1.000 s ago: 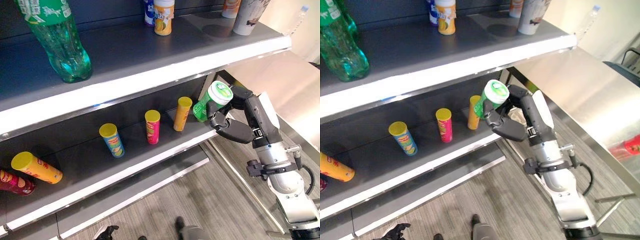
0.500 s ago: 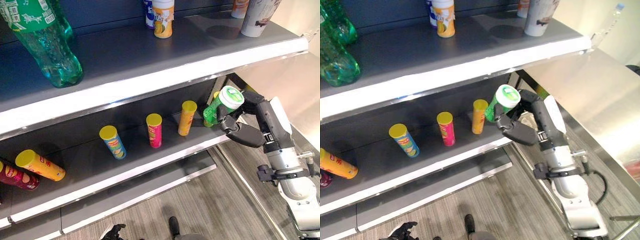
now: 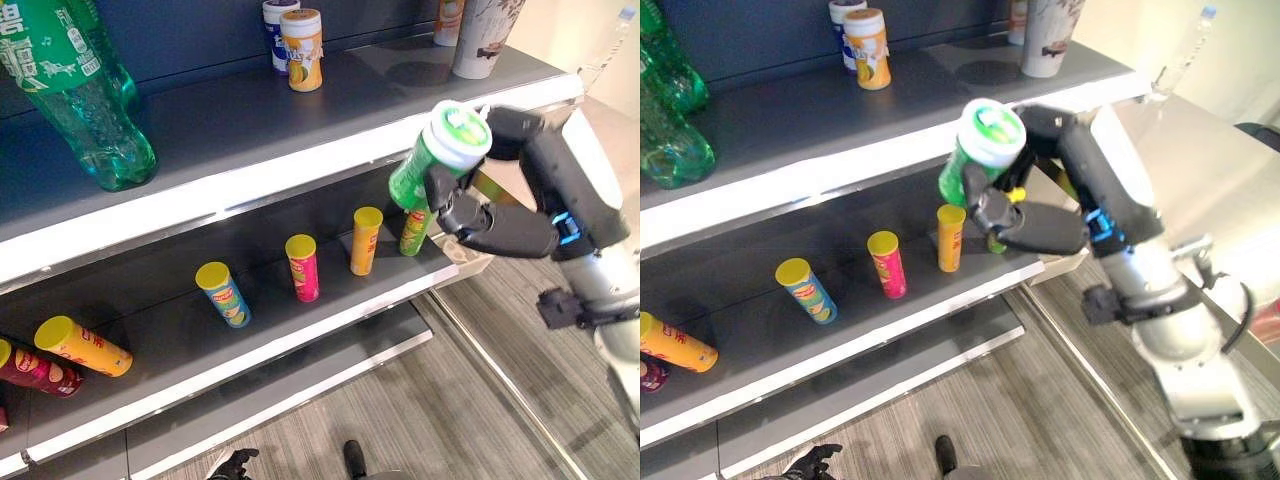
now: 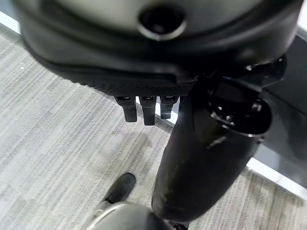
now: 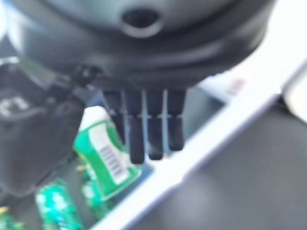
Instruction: Put the goods on the table back onto the shelves and tidy them up.
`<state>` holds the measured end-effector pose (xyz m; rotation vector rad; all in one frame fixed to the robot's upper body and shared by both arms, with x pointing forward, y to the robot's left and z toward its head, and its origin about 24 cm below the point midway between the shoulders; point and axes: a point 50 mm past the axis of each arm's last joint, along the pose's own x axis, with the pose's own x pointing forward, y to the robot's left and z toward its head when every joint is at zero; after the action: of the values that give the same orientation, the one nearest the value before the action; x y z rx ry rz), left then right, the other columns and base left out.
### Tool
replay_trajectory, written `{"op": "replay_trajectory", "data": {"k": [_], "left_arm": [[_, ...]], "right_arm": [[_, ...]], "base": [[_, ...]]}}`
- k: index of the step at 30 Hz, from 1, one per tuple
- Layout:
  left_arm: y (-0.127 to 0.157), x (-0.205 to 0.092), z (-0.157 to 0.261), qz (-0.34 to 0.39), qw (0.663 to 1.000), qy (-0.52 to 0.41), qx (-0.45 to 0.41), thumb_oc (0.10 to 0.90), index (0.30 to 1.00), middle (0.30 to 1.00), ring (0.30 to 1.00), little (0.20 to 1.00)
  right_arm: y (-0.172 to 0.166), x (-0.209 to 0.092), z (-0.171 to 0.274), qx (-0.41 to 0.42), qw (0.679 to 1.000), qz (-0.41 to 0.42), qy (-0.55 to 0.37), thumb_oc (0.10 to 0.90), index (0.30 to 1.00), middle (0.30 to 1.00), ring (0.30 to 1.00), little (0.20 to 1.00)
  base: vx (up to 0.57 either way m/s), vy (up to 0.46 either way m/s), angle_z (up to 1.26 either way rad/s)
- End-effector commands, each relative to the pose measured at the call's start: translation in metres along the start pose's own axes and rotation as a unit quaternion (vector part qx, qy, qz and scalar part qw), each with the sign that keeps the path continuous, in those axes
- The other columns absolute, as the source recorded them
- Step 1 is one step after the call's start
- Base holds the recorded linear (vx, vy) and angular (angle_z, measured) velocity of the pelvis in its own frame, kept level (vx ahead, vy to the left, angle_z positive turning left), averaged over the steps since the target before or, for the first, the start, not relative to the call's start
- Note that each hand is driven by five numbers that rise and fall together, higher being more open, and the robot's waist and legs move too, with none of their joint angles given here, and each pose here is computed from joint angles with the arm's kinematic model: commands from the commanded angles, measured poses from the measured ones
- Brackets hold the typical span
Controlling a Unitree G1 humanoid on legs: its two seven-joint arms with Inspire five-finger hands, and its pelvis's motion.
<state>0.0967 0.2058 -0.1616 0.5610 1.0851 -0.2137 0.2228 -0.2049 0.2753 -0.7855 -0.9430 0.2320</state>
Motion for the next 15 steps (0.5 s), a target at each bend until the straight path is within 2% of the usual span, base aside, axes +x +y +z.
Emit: {"op": "replay_trajectory", "data": {"k": [1, 5, 7, 15], "left_arm": [[0.013, -0.004, -0.028, 0.005, 0.999, 0.053, 0.013, 0.8, 0.9, 0.9, 0.9, 0.9], [0.014, -0.008, -0.041, 0.008, 0.997, 0.078, -0.005, 0.8, 0.9, 0.9, 0.9, 0.9], [0.016, -0.01, -0.048, 0.01, 0.996, 0.09, 0.0, 0.8, 0.9, 0.9, 0.9, 0.9], [0.014, -0.004, -0.029, -0.009, 0.998, 0.057, 0.03, 0.8, 0.9, 0.9, 0.9, 0.9]], "right_arm": [[-0.02, 0.015, 0.032, 0.003, 0.992, -0.062, -0.109, 0.4, 0.3, 0.3, 0.3, 0.3], [-0.024, 0.024, 0.031, -0.003, 0.992, -0.055, -0.109, 0.4, 0.3, 0.3, 0.3, 0.3], [-0.027, 0.039, 0.025, -0.018, 0.994, -0.04, -0.099, 0.4, 0.3, 0.3, 0.3, 0.3], [-0.022, 0.089, 0.016, -0.038, 0.996, 0.045, -0.073, 0.4, 0.3, 0.3, 0.3, 0.3]], "base": [[0.0, 0.0, 0.0], [0.01, -0.003, 0.0], [0.02, -0.006, 0.01], [0.01, 0.005, 0.05]]}}
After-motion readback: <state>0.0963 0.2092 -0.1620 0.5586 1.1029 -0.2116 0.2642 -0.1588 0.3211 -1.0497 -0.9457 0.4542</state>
